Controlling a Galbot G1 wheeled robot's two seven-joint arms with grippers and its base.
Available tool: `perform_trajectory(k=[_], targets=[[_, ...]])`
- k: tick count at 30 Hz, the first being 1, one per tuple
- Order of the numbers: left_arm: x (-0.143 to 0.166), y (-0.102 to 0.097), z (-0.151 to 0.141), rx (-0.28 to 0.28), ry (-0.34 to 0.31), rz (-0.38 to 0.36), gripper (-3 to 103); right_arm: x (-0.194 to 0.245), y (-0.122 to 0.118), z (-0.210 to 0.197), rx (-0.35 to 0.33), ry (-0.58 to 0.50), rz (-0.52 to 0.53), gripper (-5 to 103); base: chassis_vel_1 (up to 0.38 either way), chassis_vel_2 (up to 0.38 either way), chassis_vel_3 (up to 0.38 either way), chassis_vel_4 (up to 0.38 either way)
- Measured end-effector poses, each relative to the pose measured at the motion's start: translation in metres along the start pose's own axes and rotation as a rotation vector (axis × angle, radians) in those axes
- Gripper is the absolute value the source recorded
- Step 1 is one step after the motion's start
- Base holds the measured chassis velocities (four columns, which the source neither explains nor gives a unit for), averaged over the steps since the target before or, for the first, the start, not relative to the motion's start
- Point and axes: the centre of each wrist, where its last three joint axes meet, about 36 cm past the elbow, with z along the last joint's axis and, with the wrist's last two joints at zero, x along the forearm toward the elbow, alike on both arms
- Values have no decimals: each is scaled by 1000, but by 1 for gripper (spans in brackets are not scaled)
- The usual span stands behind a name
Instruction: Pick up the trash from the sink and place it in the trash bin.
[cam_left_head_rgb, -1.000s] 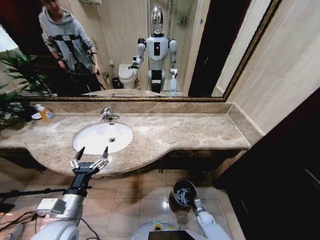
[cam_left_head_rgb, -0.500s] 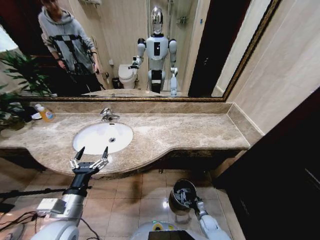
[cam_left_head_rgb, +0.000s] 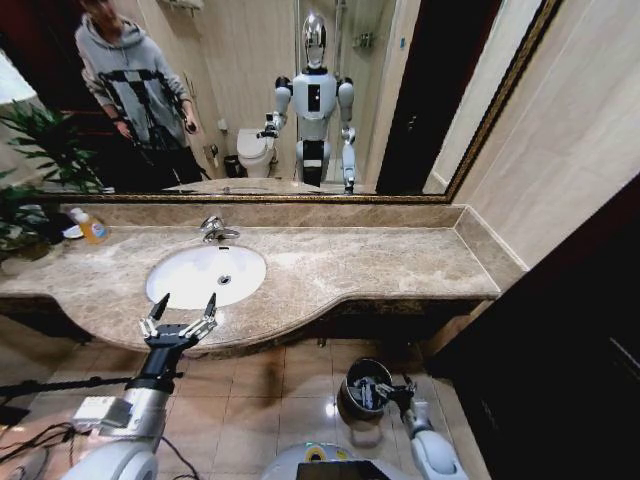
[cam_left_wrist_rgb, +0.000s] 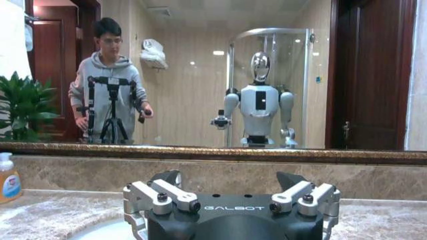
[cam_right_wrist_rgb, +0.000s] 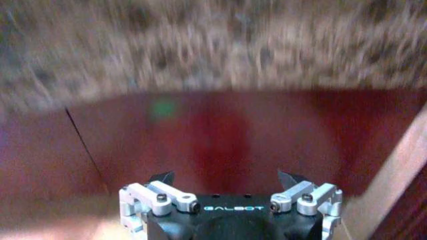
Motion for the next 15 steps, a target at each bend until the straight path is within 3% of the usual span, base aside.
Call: perform_trajectory(k=[15], targets=[[0,0,0,0,0,0,100,83,36,-135,-92,-313,-51,100,0,0,0,0]])
